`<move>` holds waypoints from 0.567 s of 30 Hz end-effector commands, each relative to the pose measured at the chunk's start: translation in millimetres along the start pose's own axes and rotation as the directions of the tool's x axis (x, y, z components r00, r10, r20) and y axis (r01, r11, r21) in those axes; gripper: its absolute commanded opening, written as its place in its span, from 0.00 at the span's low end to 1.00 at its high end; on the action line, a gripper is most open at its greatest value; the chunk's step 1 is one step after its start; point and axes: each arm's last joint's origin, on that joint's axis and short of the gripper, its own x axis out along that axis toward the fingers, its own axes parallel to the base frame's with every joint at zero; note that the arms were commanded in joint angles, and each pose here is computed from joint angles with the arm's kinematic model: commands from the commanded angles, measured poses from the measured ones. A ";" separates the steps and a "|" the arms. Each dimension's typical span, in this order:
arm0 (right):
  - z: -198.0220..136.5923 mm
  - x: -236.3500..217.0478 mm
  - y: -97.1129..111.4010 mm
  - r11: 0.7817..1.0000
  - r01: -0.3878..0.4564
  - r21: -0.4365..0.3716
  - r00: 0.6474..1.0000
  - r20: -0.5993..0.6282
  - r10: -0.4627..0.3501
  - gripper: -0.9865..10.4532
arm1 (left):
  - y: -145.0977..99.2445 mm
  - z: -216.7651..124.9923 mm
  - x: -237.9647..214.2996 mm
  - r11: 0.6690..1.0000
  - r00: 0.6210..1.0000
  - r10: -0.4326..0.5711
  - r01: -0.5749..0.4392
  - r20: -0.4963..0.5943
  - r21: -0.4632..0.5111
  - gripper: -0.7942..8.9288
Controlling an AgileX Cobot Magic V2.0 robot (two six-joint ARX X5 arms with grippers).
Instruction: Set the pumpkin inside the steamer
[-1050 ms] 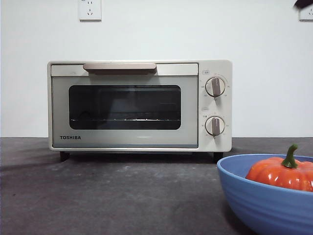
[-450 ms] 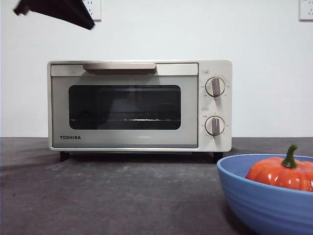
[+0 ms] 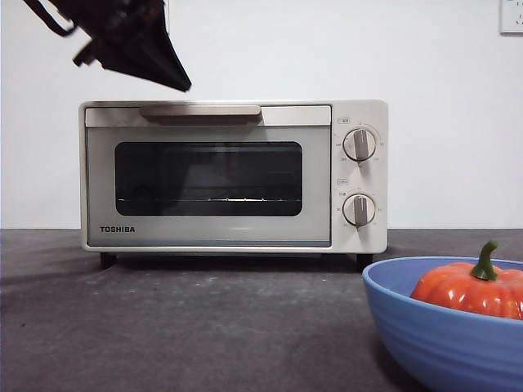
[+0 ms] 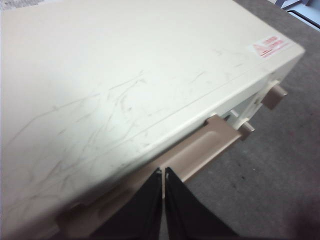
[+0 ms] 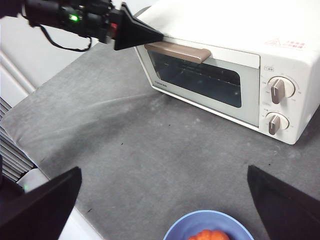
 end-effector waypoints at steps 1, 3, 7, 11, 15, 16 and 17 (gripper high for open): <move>3.8 -2.1 2.2 1.000 -0.014 0.013 1.000 0.018 0.013 0.57 | 2.5 4.3 9.3 1.000 1.000 0.001 -0.001 0.004 0.020 0.10; 3.8 -2.1 2.2 1.000 -0.014 0.017 1.000 0.018 0.013 0.57 | 5.5 1.3 16.4 1.000 1.000 0.011 -0.011 -0.010 0.016 0.10; 3.7 -2.0 2.2 0.999 -0.014 0.032 1.000 0.017 0.013 0.57 | 8.9 -4.5 24.6 1.000 0.999 0.023 -0.023 -0.048 0.001 0.10; 3.7 -2.0 2.1 0.999 -0.010 0.032 1.000 0.017 0.010 0.57 | 7.6 -8.5 24.8 1.000 0.996 0.017 -0.018 -0.088 -0.010 0.10; 3.8 -2.0 2.0 0.999 -0.006 0.032 1.000 0.019 0.006 0.57 | 6.7 -14.9 24.1 0.999 0.988 0.009 -0.014 -0.151 -0.033 0.10; 3.8 -2.0 1.9 0.999 -0.005 0.032 1.000 0.020 0.005 0.57 | 6.1 -16.6 24.0 0.999 0.986 0.006 -0.013 -0.168 -0.038 0.10; 3.8 -2.0 1.8 0.999 -0.001 0.032 1.000 0.021 0.001 0.57 | 5.0 -18.4 23.9 0.999 0.982 0.002 -0.011 -0.187 -0.044 0.10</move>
